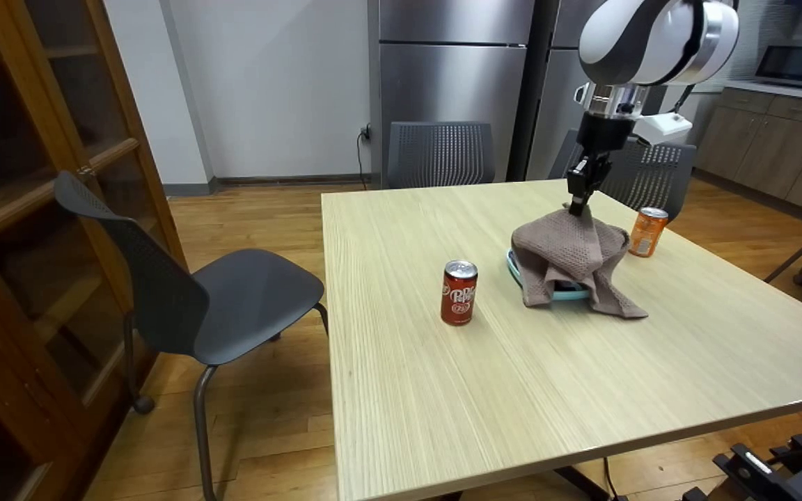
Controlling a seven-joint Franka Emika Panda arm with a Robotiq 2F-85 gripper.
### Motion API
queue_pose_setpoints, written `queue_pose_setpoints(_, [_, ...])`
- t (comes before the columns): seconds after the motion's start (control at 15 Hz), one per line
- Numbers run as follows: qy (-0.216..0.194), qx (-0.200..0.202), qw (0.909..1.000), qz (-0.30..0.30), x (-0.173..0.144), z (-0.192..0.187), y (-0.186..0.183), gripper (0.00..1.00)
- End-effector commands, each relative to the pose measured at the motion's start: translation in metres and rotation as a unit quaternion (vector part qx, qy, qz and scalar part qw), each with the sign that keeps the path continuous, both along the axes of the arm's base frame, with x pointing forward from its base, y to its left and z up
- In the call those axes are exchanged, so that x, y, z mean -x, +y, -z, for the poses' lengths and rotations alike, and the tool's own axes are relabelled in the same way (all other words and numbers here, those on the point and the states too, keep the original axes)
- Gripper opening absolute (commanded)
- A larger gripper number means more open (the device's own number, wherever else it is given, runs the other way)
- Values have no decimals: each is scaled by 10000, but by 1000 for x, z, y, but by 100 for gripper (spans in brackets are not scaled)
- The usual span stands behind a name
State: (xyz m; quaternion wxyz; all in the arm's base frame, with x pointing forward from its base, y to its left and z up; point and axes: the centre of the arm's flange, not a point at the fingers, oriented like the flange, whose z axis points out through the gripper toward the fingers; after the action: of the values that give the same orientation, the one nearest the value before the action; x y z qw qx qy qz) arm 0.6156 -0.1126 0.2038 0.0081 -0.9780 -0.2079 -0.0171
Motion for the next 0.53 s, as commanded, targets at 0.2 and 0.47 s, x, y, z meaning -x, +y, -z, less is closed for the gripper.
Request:
queue_pose_setpoints(0.2, [66, 57, 9993, 361, -46, 9, 4, 1])
queue_pose_setpoints(0.47, [43, 89, 9984, 557, -62, 21, 2, 1])
